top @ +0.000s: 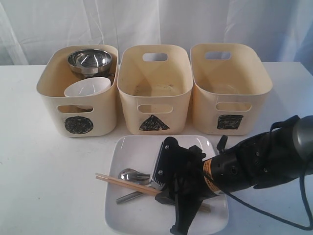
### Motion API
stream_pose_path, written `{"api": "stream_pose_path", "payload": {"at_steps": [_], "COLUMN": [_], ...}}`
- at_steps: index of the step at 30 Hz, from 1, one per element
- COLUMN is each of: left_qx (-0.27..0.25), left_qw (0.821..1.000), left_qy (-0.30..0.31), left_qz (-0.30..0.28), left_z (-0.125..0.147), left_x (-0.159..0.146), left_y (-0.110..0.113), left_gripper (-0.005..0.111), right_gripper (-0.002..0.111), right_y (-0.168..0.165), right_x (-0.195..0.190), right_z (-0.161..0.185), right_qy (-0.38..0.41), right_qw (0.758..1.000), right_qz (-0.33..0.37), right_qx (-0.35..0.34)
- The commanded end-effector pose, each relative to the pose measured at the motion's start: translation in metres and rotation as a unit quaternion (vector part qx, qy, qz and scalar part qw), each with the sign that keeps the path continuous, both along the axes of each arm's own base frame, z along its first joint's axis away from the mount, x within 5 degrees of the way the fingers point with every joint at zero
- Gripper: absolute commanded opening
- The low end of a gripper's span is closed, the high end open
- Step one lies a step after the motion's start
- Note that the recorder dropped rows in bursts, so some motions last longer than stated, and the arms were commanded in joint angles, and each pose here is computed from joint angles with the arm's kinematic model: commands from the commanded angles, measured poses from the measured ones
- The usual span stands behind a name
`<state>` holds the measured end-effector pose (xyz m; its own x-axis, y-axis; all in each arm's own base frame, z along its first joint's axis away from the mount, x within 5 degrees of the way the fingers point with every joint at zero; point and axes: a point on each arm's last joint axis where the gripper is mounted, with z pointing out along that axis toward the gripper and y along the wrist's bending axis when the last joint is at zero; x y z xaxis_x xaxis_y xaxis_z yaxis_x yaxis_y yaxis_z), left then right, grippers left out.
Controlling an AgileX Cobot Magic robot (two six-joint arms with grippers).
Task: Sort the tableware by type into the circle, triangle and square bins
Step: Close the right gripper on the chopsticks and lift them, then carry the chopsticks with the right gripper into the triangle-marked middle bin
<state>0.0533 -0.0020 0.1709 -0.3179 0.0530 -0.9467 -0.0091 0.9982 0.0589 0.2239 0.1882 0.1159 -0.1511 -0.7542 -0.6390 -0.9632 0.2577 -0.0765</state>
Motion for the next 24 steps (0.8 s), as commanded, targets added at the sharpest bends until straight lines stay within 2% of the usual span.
{"api": "stream_pose_path", "payload": {"at_steps": [1,13,24], "left_qx": [-0.008,-0.008,-0.008], "left_qw": [1.0,1.0,1.0], "left_qy": [0.001,0.001,0.001], "left_qz": [-0.003,-0.003,-0.003], "left_z": [-0.001,-0.001,-0.001], "left_x": [0.0,0.0,0.0], "left_y": [-0.001,-0.001,-0.001], "left_gripper": [0.0,0.0,0.0], "right_gripper": [0.003,0.003,0.003], "right_y": [0.0,0.004,0.004], "right_x": [0.001,0.002,0.004], "right_z": [-0.002,0.036,0.078], "right_qy": [-0.004,-0.049,-0.094], "right_qw": [1.0,0.998,0.99], "right_qz": [0.007,0.008,-0.026], "right_qx": [-0.009,0.044,0.102]}}
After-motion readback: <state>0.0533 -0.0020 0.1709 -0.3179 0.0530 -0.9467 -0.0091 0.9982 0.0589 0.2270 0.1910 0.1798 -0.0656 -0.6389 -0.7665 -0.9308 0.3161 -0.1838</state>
